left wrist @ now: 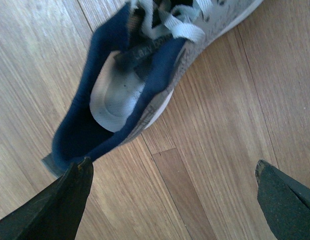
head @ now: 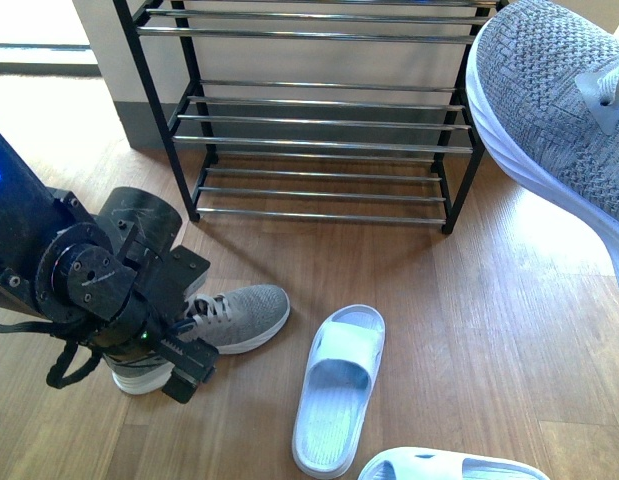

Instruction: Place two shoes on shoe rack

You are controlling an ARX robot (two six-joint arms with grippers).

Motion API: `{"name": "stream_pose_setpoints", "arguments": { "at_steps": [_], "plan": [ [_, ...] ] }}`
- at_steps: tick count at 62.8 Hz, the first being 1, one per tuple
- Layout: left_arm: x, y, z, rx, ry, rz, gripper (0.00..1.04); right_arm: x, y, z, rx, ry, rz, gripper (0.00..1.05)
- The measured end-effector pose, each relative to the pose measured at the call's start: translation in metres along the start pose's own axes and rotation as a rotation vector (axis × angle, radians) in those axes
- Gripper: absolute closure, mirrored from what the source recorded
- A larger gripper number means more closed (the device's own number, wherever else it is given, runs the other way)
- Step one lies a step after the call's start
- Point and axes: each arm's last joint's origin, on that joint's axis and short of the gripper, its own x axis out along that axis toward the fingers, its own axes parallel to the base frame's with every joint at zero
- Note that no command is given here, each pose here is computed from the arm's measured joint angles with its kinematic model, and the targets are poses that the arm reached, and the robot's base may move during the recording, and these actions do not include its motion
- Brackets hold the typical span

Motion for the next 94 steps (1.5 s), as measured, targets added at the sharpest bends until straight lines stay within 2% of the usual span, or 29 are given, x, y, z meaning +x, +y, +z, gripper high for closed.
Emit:
{"name": "stream_pose_setpoints", "arguments": {
  "at_steps": [23,42,56,63,65,94],
  "plan": [
    [0.032,0.012,-0.004,-0.033,0.051,0.008,0.09,0.000,0.000,0.000,0.000,0.000,0.000,1.03],
    [0.056,0.020,0.006,-0.028,0.068,-0.017,0.10,0.000,0.000,0.000,0.000,0.000,0.000,1.03],
    [0.064,0.021,0.007,-0.029,0.072,-0.010,0.44,0.000,0.000,0.000,0.000,0.000,0.000,1.03],
    [0.064,0.021,0.008,-0.043,0.063,-0.027,0.30,0.000,0.000,0.000,0.000,0.000,0.000,1.03],
    [0.064,0.021,0.008,-0.044,0.064,-0.031,0.32,0.000,0.000,0.000,0.000,0.000,0.000,1.03],
    [0.069,0.020,0.003,-0.061,0.079,0.000,1.00,0.000,0.000,0.000,0.000,0.000,0.000,1.03]
  ]
}}
